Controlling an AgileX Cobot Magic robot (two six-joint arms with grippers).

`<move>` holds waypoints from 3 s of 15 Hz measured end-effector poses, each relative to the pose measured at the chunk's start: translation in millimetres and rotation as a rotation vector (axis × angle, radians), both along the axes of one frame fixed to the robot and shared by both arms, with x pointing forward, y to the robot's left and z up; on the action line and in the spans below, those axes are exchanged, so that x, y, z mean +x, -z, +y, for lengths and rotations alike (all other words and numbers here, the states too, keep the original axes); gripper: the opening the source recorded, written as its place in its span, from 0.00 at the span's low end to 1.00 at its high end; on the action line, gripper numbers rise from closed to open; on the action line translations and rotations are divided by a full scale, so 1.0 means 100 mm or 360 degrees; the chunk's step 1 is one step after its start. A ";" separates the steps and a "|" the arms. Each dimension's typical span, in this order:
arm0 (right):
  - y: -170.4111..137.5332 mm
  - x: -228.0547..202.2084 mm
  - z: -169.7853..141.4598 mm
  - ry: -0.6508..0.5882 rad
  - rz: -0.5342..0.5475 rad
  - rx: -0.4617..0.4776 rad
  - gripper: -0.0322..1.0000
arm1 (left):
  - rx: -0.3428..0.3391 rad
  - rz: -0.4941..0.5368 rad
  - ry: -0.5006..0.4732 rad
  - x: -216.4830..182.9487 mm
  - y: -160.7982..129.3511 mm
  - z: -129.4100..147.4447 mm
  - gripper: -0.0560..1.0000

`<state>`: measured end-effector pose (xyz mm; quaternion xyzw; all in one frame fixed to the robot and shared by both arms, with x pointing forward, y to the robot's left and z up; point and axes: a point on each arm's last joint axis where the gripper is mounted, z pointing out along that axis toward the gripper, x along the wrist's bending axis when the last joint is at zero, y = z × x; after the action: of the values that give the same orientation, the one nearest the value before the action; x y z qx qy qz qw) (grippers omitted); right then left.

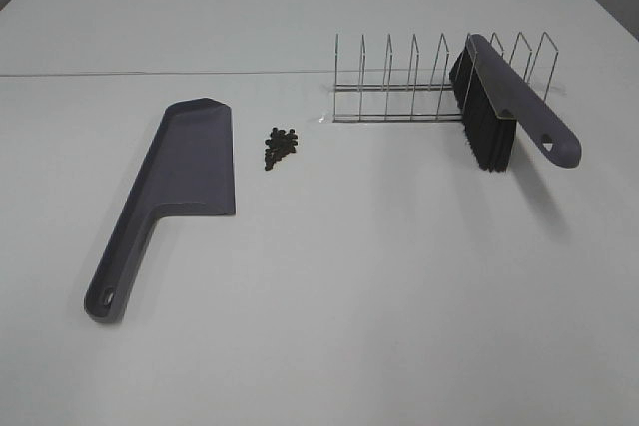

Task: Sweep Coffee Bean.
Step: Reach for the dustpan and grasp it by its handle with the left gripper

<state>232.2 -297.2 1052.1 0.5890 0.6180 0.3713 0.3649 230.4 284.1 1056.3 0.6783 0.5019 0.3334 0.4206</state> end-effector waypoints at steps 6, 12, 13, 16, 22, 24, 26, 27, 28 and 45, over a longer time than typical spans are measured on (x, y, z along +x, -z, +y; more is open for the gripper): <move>0.00 0.00 0.00 0.0000 0.0000 0.0000 0.75 | -0.0034 0.0002 0.0023 0.00 0.00 -0.02 0.66; 0.00 0.00 0.00 -0.0011 0.0000 0.0000 0.75 | -0.0212 -0.0024 -0.0087 0.37 -0.19 -0.02 0.66; 0.00 0.00 0.00 -0.0011 0.0000 0.0000 0.75 | -0.0245 0.0016 -0.0119 0.52 -0.21 -0.02 0.66; 0.00 0.00 0.00 -0.0011 0.0000 0.0000 0.75 | -0.0321 0.0140 -0.0156 0.90 -0.27 -0.05 0.66; 0.00 0.00 0.00 -0.0011 0.0000 0.0000 0.75 | -0.0272 0.0566 -0.0196 2.00 -0.31 -0.10 0.66; 0.00 0.00 0.00 -0.0011 0.0000 0.0000 0.75 | -0.0280 0.0703 -0.0206 2.29 -0.21 -0.12 0.66; 0.00 0.00 0.00 -0.0011 0.0000 0.0000 0.75 | -0.0269 0.0869 -0.0183 2.51 -0.04 -0.19 0.66; 0.00 0.00 0.00 -0.0011 0.0000 0.0000 0.75 | -0.0240 0.0950 -0.0149 2.59 0.07 -0.25 0.66; 0.00 0.00 0.00 -0.0011 0.0000 0.0000 0.75 | -0.0218 0.0996 -0.0134 2.62 0.14 -0.29 0.66; 0.00 0.00 0.00 -0.0011 0.0000 0.0000 0.75 | 0.0061 0.1438 -0.0347 3.42 1.59 -0.88 0.75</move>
<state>232.2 -297.2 1052.1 0.5869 0.6201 0.3726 0.3636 572.0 196.6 897.3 0.7065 0.6969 0.0560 0.1098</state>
